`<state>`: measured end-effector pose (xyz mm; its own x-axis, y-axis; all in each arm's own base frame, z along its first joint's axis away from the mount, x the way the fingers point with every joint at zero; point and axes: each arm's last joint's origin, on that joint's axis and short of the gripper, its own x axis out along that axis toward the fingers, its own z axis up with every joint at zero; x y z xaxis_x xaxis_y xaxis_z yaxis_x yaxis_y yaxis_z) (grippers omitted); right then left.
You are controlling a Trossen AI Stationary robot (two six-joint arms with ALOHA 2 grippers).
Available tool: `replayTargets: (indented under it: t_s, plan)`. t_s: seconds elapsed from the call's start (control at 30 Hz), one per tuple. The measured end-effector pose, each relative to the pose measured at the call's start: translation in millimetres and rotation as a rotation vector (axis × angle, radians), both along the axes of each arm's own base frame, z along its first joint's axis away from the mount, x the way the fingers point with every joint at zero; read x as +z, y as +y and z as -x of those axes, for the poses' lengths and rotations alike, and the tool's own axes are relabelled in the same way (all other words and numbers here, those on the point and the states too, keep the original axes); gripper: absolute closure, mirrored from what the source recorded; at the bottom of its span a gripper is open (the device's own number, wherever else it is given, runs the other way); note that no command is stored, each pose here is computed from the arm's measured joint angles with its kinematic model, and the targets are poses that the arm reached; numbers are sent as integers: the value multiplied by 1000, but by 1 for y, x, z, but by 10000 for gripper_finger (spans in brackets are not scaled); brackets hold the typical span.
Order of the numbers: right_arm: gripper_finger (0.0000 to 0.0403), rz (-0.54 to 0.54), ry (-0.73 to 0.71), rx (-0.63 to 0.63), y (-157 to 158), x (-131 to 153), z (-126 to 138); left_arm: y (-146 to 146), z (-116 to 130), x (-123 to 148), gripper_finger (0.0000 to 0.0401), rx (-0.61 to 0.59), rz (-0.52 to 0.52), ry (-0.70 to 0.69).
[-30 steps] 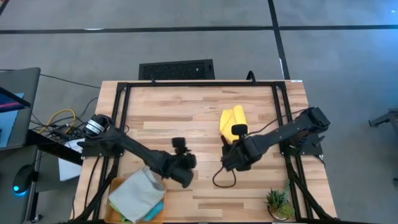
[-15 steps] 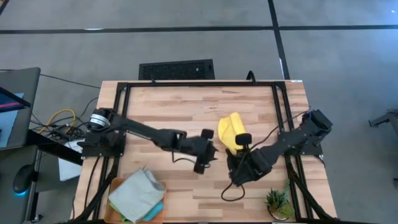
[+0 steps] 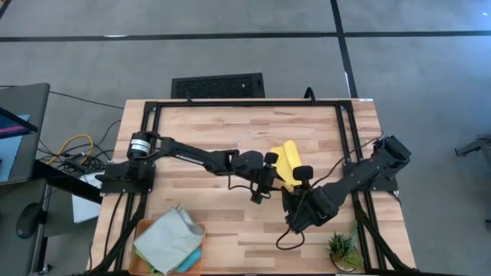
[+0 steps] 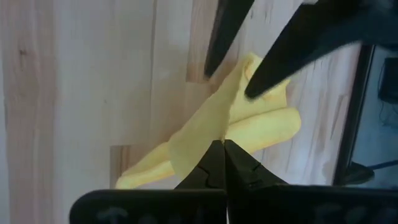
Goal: Fold microfiber towels
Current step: Fold the yellow microfiber towel
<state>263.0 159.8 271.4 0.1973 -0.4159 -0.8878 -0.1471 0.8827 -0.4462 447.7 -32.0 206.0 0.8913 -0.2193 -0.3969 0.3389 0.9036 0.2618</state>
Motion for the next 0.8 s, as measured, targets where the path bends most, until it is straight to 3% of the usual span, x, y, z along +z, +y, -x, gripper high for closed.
replayTargets:
  t_s: [0.57, 0.8]
  plan:
    - [397, -9, -21, -79, -1, 0, 1, 36, -14, -43, 259, -22, -48, 15]
    - [397, 18, -11, -165, -6, 22, 7, 46, -12, -58, 260, 2, -40, 104]
